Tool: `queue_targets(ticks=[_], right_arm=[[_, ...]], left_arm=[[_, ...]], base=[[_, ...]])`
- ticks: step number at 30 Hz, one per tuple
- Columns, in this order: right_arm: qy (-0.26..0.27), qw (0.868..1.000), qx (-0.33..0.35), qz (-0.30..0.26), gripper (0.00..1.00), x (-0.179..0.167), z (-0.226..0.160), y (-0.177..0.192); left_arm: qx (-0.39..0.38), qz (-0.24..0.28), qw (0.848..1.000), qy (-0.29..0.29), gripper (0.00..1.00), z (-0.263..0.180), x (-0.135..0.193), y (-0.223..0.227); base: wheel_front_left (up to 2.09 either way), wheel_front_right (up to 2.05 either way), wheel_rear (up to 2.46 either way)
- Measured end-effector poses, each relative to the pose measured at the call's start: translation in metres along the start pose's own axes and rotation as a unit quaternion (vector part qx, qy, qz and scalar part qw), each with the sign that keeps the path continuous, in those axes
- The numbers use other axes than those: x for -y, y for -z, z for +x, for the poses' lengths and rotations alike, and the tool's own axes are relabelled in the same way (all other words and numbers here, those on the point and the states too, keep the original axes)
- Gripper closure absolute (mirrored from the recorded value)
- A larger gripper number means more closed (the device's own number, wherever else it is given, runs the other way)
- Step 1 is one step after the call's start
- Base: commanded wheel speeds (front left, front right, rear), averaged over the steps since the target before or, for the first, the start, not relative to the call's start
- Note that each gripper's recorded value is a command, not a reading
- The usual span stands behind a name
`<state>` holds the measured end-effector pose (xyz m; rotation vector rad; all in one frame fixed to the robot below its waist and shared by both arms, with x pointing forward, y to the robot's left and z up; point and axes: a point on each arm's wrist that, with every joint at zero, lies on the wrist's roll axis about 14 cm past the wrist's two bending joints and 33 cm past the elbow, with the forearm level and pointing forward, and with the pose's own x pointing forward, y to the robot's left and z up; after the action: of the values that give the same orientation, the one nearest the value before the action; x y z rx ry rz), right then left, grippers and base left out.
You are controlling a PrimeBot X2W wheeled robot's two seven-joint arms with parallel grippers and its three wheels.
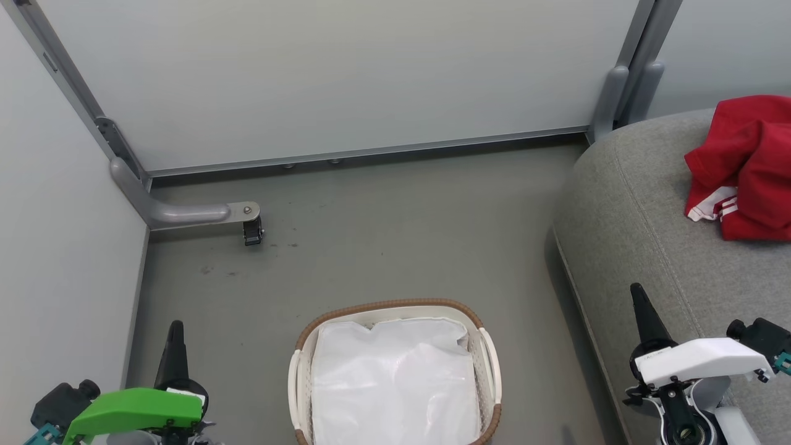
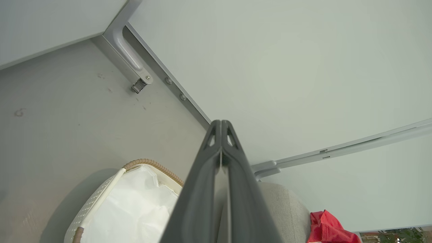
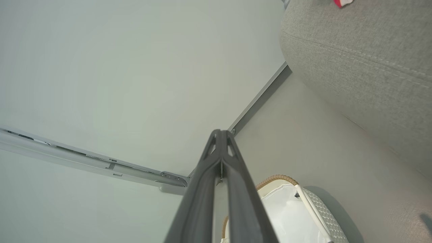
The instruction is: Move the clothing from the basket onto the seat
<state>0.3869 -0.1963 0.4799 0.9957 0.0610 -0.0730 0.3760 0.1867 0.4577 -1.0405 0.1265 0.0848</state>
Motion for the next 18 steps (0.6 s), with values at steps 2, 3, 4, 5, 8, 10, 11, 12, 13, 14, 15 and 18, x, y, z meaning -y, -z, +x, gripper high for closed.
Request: queue_targets(ticks=[2, 3, 4, 5, 8, 10, 11, 12, 13, 14, 15, 18], right_arm=[[-0.001, 1.0, -0.001, 0.012, 1.0, -0.0006, 0.0001, -0.0005], [-0.001, 1.0, 0.0, 0.017, 1.0, -0.0008, 0.0001, -0.0008], [-0.001, 1.0, 0.0, 0.022, 1.0, -0.001, 0.0001, -0.0011], [-0.002, 1.0, -0.001, 0.028, 1.0, -0.0013, 0.0002, -0.0011], [-0.003, 0.999, 0.001, 0.044, 1.0, -0.002, 0.0003, -0.0023], [-0.003, 0.999, 0.0, 0.054, 1.0, -0.0024, 0.0004, -0.0026], [-0.004, 0.998, 0.0, 0.059, 1.0, -0.0027, 0.0004, -0.0028], [-0.004, 0.998, 0.0, 0.064, 1.0, -0.0031, 0.0004, -0.0032], [-0.005, 0.998, -0.001, 0.069, 1.0, -0.0033, 0.0004, -0.0034], [-0.005, 0.997, 0.0, 0.074, 1.0, -0.0035, 0.0005, -0.0038], [-0.006, 0.997, 0.0, 0.079, 1.0, -0.0038, 0.0005, -0.0042], [-0.007, 0.996, -0.001, 0.093, 1.0, -0.0044, 0.0005, -0.0047]], left_arm=[[0.0, -0.012, 1.0, 0.002, 1.0, 0.0004, 0.0012, -0.0011], [0.002, -0.017, 1.0, 0.002, 1.0, 0.0005, 0.0015, -0.0018], [0.001, -0.021, 1.0, 0.003, 1.0, 0.0007, 0.002, -0.0022], [0.001, -0.026, 1.0, 0.004, 1.0, 0.001, 0.0027, -0.0028], [0.002, -0.041, 0.999, 0.006, 1.0, 0.0017, 0.0047, -0.0045], [0.004, -0.05, 0.999, 0.008, 1.0, 0.002, 0.0056, -0.0058], [0.003, -0.054, 0.998, 0.008, 1.0, 0.002, 0.006, -0.006], [0.004, -0.059, 0.998, 0.009, 1.0, 0.002, 0.0064, -0.0066], [0.004, -0.063, 0.998, 0.01, 1.0, 0.0021, 0.0067, -0.007], [0.004, -0.067, 0.998, 0.01, 1.0, 0.0022, 0.0073, -0.0074], [0.004, -0.073, 0.997, 0.011, 1.0, 0.0023, 0.0078, -0.0079], [0.004, -0.086, 0.996, 0.013, 1.0, 0.0022, 0.0087, -0.009]], base=[[0.0, 0.0, 0.0], [0.0, 0.0, 0.0], [0.0, 0.0, 0.0], [0.0, 0.0, 0.0], [0.0, 0.0, 0.0], [0.0, 0.0, 0.0], [0.0, 0.0, 0.0], [0.0, 0.0, 0.0], [0.0, 0.0, 0.0], [0.0, 0.0, 0.0], [0.0, 0.0, 0.0], [0.0, 0.0, 0.0]])
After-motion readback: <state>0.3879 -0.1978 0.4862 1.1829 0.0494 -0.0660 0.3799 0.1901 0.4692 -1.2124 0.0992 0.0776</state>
